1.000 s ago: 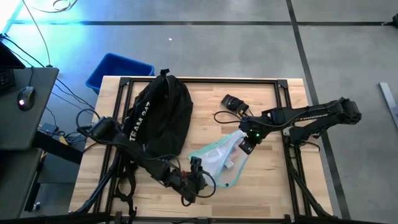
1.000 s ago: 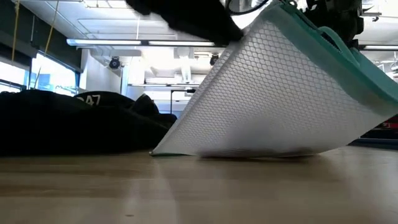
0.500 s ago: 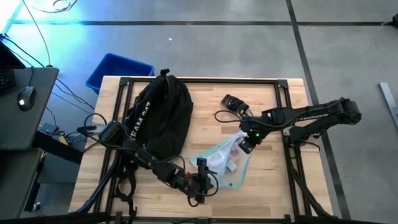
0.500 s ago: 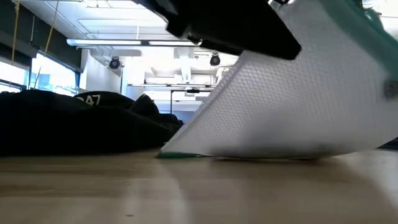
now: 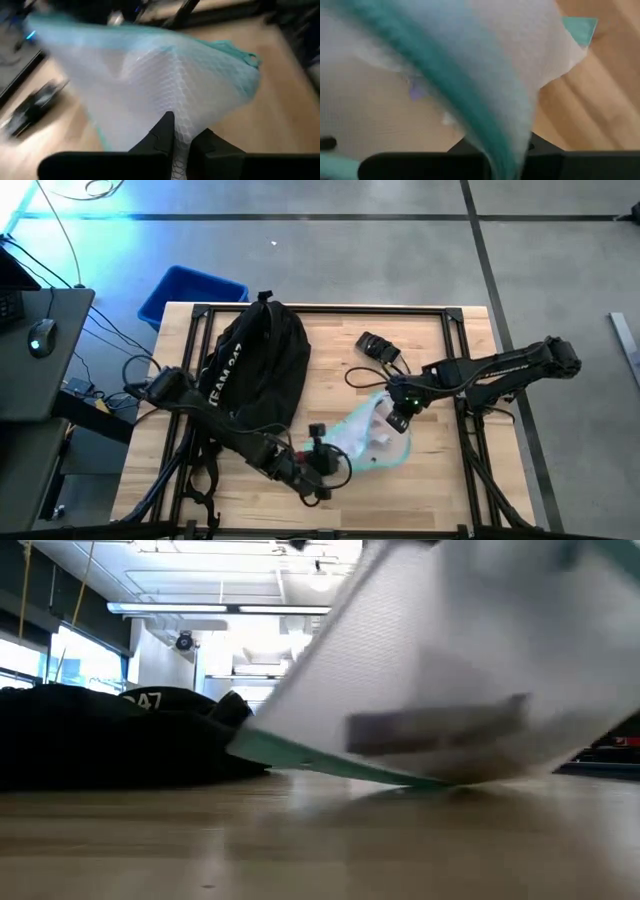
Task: Unpack backpack
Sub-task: Close the zip bag
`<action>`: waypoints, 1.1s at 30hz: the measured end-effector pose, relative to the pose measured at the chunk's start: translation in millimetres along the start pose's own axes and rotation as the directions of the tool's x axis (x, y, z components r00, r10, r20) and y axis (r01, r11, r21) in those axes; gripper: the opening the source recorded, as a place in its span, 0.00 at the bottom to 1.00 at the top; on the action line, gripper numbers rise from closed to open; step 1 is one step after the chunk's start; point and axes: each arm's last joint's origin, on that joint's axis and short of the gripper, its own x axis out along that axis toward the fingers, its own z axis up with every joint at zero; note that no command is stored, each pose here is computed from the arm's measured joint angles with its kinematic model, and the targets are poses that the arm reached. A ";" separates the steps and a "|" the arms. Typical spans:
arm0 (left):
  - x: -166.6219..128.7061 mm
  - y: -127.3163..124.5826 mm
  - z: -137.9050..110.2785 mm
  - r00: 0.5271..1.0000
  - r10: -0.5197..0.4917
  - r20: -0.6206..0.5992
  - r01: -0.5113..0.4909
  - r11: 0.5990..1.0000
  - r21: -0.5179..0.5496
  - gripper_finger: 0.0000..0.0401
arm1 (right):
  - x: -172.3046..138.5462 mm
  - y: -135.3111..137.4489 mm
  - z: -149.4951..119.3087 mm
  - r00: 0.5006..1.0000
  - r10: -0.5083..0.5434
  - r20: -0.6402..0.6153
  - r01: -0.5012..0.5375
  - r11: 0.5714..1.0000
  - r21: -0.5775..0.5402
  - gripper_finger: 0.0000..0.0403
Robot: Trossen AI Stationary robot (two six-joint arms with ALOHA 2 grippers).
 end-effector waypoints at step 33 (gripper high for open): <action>-15.8 20.6 3.4 0.996 0.049 -0.078 -0.052 0.998 -0.040 0.00 | 17.8 85.4 -22.4 0.835 0.495 0.239 -0.345 0.811 -0.472 0.43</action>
